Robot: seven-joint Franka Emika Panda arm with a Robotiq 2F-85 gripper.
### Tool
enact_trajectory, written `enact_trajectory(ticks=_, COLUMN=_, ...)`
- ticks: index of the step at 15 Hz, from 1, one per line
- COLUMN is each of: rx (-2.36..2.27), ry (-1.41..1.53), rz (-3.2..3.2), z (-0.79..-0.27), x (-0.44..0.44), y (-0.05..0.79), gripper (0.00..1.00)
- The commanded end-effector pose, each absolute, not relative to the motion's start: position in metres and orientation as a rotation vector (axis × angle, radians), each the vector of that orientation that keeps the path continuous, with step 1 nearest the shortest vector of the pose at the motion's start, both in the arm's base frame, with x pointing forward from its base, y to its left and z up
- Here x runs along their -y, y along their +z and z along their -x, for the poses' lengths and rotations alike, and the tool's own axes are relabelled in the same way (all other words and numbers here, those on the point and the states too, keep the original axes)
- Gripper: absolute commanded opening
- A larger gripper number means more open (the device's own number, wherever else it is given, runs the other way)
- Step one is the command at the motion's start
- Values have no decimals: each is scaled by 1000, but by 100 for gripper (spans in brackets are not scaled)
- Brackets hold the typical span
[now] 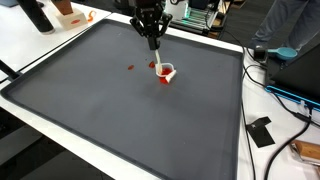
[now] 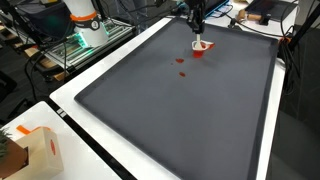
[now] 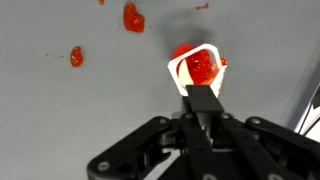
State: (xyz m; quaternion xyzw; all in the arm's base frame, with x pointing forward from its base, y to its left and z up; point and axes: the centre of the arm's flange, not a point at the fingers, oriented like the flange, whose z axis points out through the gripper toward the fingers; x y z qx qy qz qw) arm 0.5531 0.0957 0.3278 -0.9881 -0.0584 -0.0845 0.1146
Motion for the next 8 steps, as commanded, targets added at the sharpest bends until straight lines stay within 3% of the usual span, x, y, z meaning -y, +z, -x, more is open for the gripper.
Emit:
enact_trajectory(ticks=1, rx=116, ry=-273, rz=2878, z=-547, x=-93, y=313, gripper=3)
enact_trajectory(ticks=8, rx=78, ry=-317, rz=2828, z=-544, x=-97, y=304, gripper=3)
